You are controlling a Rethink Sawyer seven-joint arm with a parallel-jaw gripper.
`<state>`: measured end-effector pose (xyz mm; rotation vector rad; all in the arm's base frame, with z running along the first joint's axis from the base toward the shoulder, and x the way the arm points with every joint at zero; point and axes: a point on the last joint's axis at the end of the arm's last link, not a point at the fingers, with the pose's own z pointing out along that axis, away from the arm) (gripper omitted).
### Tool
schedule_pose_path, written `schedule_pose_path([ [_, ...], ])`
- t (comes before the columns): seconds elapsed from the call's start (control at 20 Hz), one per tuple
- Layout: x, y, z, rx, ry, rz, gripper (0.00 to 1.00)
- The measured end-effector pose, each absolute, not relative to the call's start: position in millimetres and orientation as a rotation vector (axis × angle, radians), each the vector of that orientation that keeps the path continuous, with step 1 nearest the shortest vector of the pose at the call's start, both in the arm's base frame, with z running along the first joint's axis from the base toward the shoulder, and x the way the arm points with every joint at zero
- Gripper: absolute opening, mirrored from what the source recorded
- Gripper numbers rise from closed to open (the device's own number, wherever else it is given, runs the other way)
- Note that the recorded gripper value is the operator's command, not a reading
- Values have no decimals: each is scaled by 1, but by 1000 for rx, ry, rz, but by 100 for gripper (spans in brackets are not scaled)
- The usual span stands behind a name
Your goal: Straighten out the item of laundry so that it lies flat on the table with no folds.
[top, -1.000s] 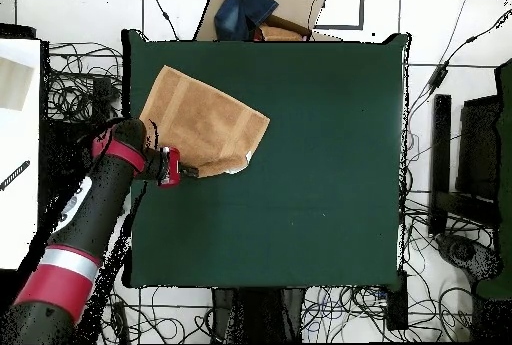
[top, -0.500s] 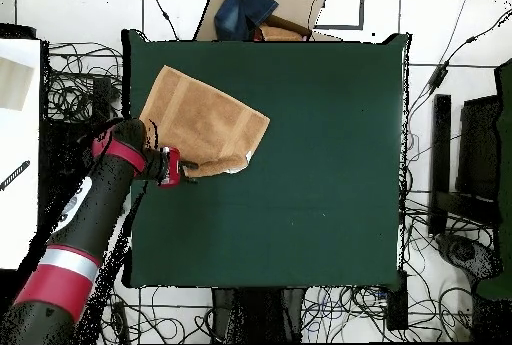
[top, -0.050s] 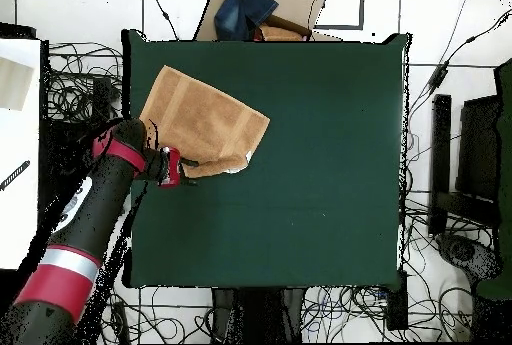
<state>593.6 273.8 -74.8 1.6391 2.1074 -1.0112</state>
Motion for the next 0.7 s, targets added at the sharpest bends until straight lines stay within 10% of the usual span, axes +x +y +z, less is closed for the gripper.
schedule_pose_path([
  [0.7,598,272,-72,1736,2100,-983,100],
])
